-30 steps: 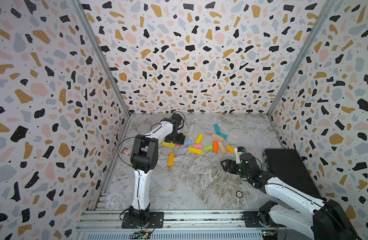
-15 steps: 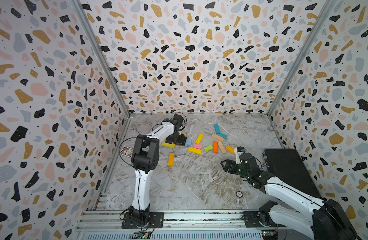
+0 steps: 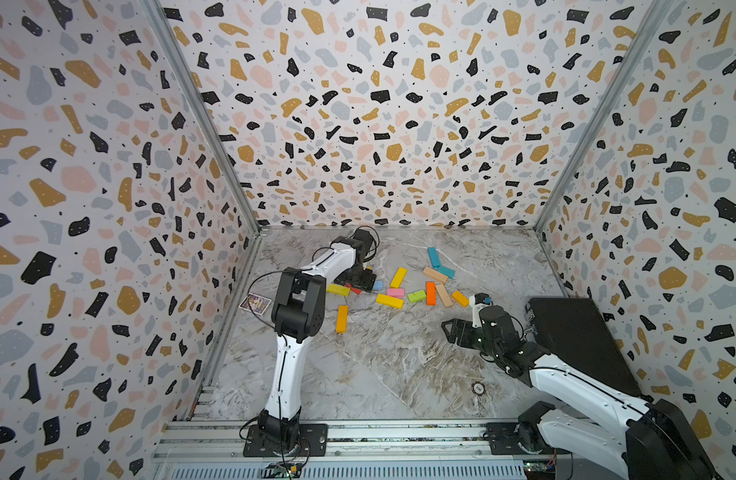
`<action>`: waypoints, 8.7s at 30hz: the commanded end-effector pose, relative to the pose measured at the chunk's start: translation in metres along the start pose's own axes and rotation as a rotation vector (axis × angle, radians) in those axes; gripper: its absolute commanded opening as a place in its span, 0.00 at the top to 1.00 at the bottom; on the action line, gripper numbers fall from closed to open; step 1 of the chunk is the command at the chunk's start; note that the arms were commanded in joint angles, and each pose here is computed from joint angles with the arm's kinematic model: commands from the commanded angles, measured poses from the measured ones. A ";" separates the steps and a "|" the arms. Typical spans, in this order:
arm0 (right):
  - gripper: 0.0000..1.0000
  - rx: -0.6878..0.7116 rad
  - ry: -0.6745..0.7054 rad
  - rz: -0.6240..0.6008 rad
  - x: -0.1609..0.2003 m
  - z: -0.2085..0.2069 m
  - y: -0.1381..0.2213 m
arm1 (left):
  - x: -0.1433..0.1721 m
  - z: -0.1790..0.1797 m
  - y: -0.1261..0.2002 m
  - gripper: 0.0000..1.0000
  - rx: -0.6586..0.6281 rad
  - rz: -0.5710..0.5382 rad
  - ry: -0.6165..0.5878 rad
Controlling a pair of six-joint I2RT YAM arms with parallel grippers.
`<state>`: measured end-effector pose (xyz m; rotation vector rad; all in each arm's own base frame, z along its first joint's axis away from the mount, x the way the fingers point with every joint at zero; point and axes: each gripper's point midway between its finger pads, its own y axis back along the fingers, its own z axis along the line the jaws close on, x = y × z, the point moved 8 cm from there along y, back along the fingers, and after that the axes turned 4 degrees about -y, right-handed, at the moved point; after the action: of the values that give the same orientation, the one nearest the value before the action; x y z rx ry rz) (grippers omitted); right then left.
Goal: Assemble the letter h with building blocks
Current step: Pick up the building block from the center of the board, then assemble the building block at the center of the board.
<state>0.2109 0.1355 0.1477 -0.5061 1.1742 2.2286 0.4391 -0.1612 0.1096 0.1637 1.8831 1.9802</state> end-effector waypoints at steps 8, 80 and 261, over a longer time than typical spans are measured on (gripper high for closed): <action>0.16 -0.012 -0.004 -0.007 0.000 0.002 0.002 | 0.000 0.006 0.015 0.10 -0.026 -0.074 0.002; 0.16 0.006 -0.021 0.036 0.005 -0.001 -0.008 | 0.216 -0.054 0.077 0.47 0.106 -0.064 0.354; 0.15 0.014 -0.008 0.038 0.005 -0.002 -0.009 | 0.196 -0.079 0.068 0.09 0.300 -0.153 0.383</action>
<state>0.2130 0.1385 0.1364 -0.4569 1.2037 2.2483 0.2249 -0.1592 0.1088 -0.2898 2.3092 1.7867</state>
